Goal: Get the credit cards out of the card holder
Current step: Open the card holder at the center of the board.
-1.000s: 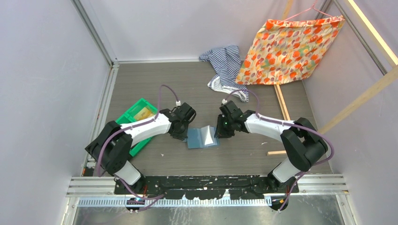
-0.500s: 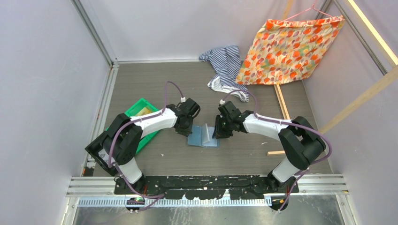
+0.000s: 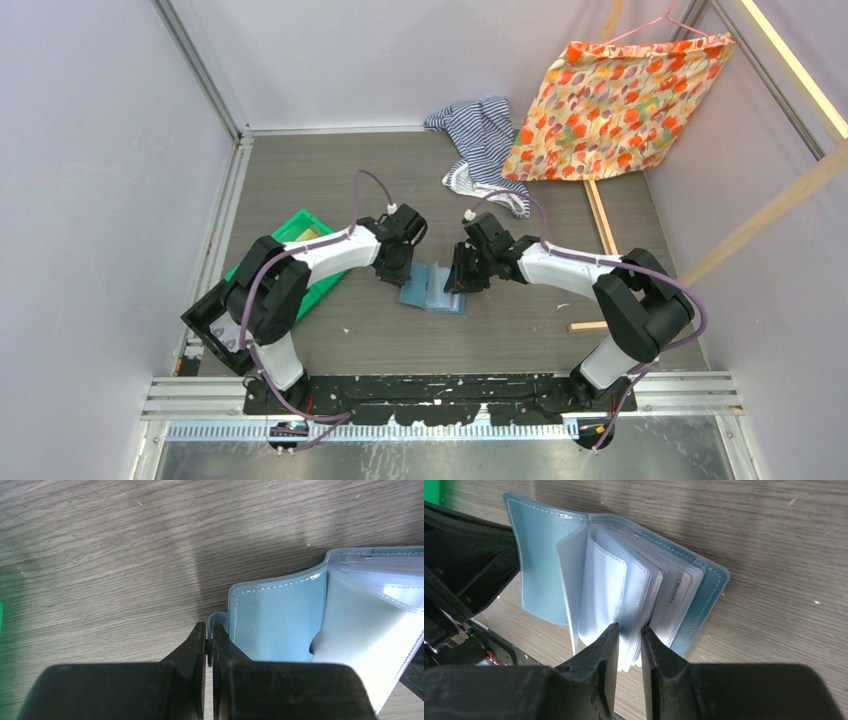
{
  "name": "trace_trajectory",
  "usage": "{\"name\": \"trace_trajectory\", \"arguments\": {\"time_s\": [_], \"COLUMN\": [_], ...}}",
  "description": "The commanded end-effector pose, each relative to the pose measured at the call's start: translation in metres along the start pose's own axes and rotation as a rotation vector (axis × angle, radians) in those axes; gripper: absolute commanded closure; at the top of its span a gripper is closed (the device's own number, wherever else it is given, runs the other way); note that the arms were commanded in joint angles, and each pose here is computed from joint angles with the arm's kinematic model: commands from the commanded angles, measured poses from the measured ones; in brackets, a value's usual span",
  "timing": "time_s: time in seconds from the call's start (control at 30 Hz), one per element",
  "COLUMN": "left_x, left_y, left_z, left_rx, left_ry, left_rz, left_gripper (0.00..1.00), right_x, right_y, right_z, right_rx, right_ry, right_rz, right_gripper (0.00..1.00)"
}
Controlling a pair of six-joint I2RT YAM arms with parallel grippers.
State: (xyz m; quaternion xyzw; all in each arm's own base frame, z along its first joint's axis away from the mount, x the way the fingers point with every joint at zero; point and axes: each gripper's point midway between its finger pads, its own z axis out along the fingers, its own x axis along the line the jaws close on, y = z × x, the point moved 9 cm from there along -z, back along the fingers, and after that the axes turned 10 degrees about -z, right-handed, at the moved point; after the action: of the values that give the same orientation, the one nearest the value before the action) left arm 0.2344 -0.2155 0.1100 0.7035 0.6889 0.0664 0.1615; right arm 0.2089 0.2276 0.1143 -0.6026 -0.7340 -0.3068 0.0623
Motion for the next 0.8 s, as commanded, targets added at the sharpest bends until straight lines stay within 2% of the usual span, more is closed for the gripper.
{"name": "trace_trajectory", "arguments": {"time_s": [0.0,0.53,0.77], "left_x": [-0.018,-0.015,-0.014], "left_y": [0.009,0.008,0.015], "left_z": [-0.013,-0.02,-0.037], "left_rx": [-0.018,-0.013,-0.041], "left_ry": [-0.126,-0.13,-0.152], "left_rz": [-0.007,-0.009,-0.015], "left_gripper": [1.0,1.0,0.98], "right_x": [0.031,0.04,0.042], "right_y": [0.024,0.027,0.029], "right_z": [-0.007,-0.02,-0.015], "right_rx": [-0.109,-0.155,-0.142], "right_ry": [0.18,0.244,0.254], "right_rz": [-0.034,-0.062,-0.063], "right_gripper": [0.73,0.7,0.7]}}
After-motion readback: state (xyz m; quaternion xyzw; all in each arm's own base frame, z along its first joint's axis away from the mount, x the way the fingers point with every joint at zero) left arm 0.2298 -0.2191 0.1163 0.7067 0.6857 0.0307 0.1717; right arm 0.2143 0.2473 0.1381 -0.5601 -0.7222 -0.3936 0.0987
